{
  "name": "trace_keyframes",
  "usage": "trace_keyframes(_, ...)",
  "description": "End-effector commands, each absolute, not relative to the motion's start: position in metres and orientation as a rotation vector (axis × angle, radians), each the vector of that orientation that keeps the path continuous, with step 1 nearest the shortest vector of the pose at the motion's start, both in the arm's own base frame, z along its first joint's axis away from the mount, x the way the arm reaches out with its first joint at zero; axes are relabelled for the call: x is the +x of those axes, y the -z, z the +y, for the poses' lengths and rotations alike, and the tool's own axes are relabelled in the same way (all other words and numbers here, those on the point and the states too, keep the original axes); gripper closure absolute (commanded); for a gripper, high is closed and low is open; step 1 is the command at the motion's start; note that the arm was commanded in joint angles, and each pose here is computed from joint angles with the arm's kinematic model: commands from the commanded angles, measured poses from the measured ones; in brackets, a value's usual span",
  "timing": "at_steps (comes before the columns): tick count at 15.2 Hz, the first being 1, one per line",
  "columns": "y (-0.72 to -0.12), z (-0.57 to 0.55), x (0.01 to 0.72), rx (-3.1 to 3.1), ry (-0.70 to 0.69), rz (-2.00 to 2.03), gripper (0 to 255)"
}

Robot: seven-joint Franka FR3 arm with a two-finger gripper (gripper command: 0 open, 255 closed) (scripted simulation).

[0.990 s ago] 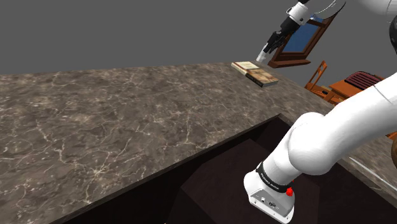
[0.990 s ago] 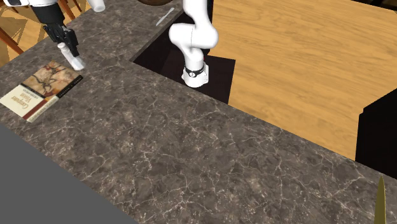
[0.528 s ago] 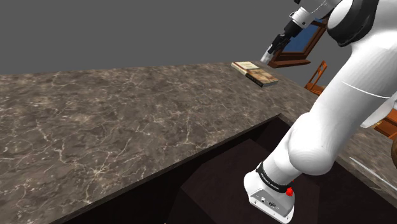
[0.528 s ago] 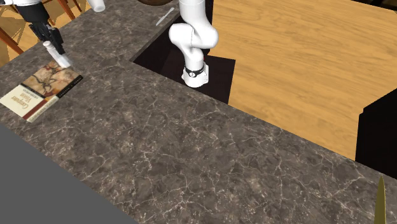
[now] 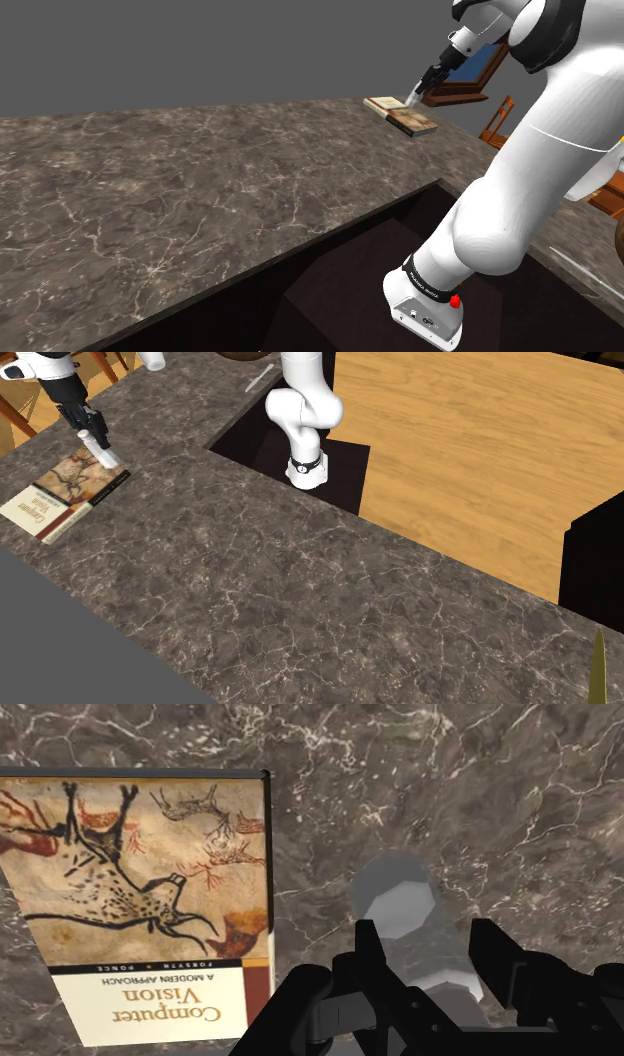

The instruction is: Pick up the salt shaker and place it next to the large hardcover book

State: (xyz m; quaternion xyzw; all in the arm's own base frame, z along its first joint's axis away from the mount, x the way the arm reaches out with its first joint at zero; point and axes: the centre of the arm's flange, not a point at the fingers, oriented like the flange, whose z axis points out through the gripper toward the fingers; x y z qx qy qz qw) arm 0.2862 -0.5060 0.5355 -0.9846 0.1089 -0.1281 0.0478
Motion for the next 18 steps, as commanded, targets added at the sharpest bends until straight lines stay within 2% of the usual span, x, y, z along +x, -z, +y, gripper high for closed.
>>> trace_keyframes(1,-0.524,-0.506,0.285,-3.003,0.391,0.332,255)
trace_keyframes(18,-0.435,-0.506,0.285,-3.003,0.391,0.332,255)
